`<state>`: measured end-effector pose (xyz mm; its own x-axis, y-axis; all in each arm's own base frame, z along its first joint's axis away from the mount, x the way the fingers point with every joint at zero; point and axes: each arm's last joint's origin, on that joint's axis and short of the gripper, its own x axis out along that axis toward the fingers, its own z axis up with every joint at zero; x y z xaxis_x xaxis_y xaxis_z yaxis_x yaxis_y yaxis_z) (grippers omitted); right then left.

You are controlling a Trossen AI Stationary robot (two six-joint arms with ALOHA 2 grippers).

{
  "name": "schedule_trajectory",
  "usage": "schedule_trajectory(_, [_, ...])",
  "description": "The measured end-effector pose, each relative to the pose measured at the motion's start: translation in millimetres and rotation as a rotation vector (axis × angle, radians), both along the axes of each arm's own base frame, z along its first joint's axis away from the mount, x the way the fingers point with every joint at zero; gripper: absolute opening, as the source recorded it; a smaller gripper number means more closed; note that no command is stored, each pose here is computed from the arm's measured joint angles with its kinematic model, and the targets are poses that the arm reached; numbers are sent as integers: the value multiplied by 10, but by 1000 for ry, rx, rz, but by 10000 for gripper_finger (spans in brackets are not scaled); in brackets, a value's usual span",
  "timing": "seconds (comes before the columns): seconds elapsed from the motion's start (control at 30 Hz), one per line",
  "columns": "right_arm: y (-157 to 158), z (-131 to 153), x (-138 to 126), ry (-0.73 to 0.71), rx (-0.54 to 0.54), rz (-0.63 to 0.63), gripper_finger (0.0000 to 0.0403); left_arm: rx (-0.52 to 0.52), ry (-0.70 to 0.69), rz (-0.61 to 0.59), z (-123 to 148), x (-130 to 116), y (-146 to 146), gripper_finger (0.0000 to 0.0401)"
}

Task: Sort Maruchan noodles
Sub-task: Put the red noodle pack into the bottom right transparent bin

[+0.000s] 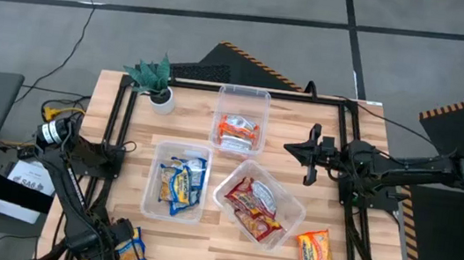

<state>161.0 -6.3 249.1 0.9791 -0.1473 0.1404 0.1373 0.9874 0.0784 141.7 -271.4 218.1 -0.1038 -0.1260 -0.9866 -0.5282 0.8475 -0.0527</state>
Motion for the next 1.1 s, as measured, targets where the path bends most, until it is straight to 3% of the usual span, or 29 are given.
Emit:
schedule_trajectory(0.27, [0,-23,4,24,3,0,28,20,-33,-10,-54,14,4,274])
schedule_trajectory(0.63, [0,-22,3,20,19,3,28,-15,82,-6,-293,-60,78,264])
schedule_trajectory(0.77, [0,-22,3,20,19,2,28,-4,86,-40,-305,-50,102,202])
schedule_trajectory(0.97, [0,-21,3,19,18,2,28,14,94,-119,-306,-7,176,22])
schedule_trajectory(1.1, [0,-21,3,19,18,2,28,23,82,-149,-228,30,274,4])
